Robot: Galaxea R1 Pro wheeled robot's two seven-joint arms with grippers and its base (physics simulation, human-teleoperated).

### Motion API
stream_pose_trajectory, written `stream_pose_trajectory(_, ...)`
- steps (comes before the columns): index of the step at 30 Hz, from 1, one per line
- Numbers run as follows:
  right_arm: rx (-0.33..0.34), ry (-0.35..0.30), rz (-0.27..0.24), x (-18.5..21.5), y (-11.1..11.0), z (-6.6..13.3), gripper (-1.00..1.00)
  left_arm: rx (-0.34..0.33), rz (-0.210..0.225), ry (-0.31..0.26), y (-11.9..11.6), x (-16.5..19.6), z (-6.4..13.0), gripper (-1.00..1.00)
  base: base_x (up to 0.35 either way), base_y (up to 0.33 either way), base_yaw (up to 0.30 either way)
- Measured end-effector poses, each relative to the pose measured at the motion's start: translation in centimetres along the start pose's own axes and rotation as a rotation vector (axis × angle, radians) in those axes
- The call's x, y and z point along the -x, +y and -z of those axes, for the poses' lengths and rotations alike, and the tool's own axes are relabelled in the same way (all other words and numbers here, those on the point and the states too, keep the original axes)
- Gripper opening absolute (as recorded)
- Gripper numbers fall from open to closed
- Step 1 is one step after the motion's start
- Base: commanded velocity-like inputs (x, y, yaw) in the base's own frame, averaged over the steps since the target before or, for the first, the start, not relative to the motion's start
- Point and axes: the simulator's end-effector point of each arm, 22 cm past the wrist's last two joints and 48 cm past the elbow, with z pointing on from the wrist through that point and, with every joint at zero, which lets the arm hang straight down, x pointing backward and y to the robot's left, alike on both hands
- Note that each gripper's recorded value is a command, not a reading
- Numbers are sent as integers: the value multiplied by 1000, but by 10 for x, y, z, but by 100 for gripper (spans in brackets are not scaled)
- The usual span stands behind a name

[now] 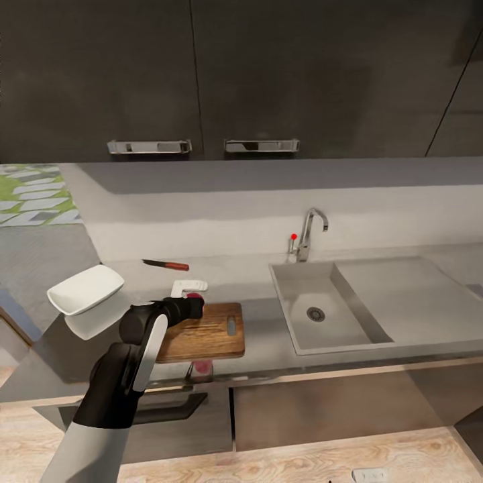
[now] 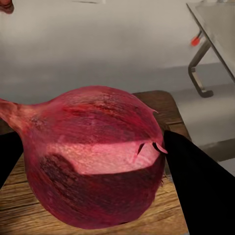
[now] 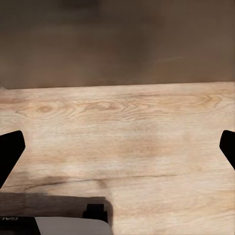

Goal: In the kitchen, take the Vidalia onion out of the sink, dice it on the chopping board with the paring knife, put the diced onion into the bowl on the countertop, then place both the paring knife and the chopping board into the sink.

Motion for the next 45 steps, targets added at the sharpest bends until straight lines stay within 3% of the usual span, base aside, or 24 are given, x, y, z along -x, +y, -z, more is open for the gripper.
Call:
stream_pose_trajectory(11, 0, 0, 0, 0, 0, 0, 100, 0, 1, 0, 0, 0, 0, -100, -194, 0, 0)
stream_pose_trajectory(45, 2, 26, 2, -12, 1, -2, 100, 3, 7, 31, 4, -14, -12, -100, 15, 17, 0)
